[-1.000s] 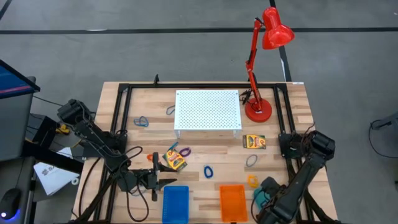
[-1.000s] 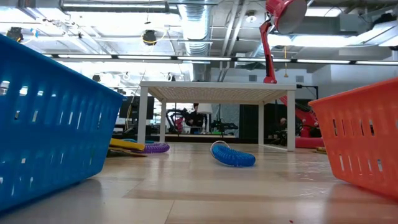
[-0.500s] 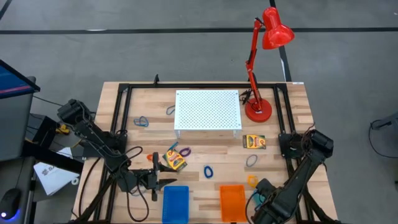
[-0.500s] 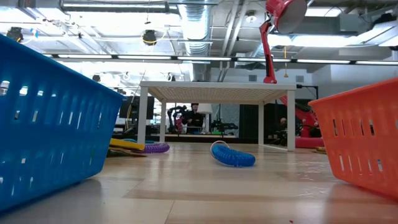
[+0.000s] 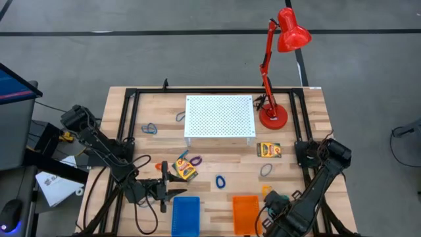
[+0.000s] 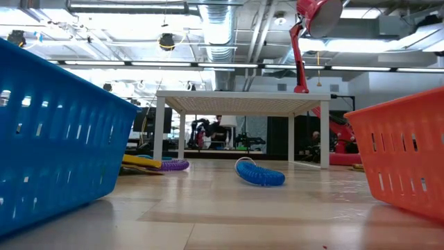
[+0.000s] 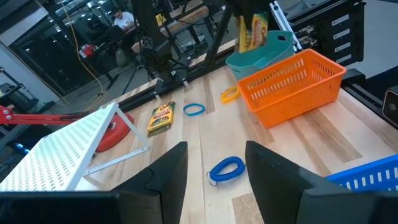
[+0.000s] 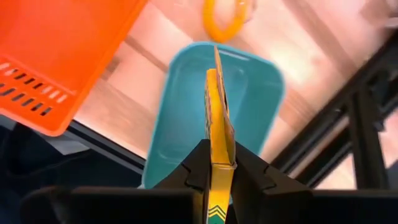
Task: Pick & Place Office Desk Supplies
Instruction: Put the yellow crayon box into the green bin, then adjust the green bin
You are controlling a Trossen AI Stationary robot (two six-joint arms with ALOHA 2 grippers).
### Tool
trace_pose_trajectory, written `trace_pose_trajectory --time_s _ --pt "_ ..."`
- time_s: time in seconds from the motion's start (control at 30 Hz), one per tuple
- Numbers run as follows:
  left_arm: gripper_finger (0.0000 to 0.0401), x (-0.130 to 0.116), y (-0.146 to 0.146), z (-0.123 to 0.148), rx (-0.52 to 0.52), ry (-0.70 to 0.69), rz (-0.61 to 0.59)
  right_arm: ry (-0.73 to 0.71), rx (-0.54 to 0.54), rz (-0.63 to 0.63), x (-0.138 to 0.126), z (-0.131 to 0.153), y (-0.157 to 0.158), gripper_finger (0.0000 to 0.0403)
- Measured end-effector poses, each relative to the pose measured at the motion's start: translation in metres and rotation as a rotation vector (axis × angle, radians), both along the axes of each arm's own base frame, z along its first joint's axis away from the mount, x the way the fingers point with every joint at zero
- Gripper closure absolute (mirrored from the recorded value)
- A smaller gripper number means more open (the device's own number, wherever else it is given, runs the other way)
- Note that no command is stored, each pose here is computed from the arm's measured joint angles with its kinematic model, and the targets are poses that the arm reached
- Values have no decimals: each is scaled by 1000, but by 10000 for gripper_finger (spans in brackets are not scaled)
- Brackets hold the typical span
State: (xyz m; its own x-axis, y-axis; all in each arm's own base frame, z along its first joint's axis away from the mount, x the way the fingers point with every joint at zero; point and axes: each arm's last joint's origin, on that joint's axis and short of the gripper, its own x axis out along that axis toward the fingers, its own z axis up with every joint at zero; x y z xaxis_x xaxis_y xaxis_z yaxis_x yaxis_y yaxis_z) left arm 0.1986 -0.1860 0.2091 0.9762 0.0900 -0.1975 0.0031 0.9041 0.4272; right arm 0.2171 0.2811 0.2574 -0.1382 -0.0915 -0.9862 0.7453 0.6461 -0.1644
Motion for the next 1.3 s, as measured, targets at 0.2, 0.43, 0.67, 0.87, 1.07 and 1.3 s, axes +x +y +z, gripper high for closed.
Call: trace_pose_trajectory --time_s 0.2,0.43,0.67,0.87,1.07,1.3 --pt "247 0 0 0 -10 0 3 24 -13 38 1 -9 5 348" --pt "247 0 0 -1 -9 5 6 87 -29 43 1 -21 9 328" --pt "247 0 0 -1 -8 6 6 126 -66 28 -2 -21 5 322" --pt "247 0 0 -1 -8 7 4 129 -70 24 -2 -22 5 322" --pt "247 0 0 -1 -8 7 3 151 -93 52 -3 -32 1 321" --pt "247 0 0 -1 -8 7 3 78 -116 80 1 -33 1 321"
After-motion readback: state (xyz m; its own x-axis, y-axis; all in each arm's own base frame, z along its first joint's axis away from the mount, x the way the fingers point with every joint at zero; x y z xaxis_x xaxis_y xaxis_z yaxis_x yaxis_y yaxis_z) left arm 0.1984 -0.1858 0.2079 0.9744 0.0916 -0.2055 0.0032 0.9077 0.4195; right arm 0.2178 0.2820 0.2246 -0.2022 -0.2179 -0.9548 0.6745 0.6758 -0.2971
